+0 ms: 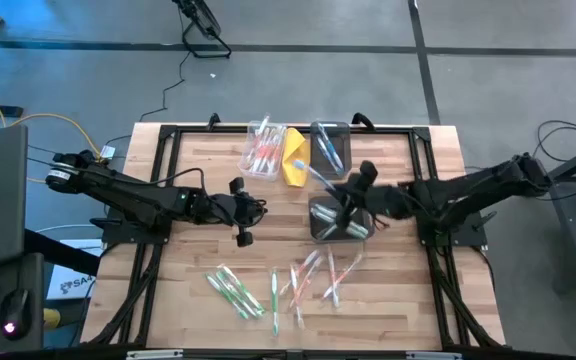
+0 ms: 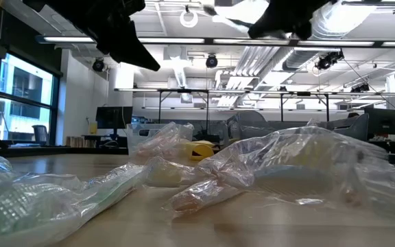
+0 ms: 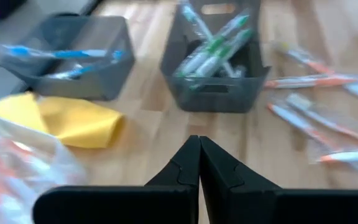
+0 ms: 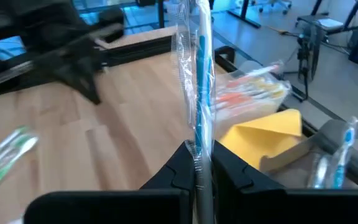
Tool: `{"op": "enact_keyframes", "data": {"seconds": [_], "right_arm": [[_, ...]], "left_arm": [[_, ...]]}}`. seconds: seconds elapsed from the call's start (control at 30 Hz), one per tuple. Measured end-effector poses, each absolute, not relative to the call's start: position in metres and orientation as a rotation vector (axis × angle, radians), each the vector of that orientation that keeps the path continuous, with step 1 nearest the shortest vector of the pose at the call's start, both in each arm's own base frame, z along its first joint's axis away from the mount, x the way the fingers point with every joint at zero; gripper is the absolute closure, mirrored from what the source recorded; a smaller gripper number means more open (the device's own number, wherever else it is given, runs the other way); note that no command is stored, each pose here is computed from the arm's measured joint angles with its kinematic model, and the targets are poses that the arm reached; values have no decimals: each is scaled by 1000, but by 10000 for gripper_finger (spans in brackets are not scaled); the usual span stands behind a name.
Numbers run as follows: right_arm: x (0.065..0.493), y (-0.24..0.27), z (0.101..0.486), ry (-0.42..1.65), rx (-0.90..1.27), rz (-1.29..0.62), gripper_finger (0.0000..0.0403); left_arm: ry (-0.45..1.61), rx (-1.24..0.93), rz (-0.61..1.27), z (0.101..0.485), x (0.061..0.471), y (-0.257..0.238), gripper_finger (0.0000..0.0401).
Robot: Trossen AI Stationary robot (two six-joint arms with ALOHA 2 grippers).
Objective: Pick & Place Toothbrushes
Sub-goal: Put the blue toothbrush into the top black transparent bin
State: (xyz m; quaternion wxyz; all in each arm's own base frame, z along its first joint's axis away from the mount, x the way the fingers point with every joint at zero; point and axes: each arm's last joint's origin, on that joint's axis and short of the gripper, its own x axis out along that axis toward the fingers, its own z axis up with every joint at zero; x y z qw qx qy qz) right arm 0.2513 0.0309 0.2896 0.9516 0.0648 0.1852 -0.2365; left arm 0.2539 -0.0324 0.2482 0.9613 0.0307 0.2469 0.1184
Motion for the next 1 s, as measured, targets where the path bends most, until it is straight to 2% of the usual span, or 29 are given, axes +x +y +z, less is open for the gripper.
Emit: {"op": "enact_keyframes", "data": {"seconds": [0.4,0.63,1.0], "right_arm": [[258,-47,294,351,179,-453,385],[256,-80,289,356,215,-528,385],[272,-122,240,538,276,-606,385]], "left_arm": [[505,198,392,249,254,-22,401],[533,195,424,249,255,13,401],[540,152,534,250,250,59,401]]}}
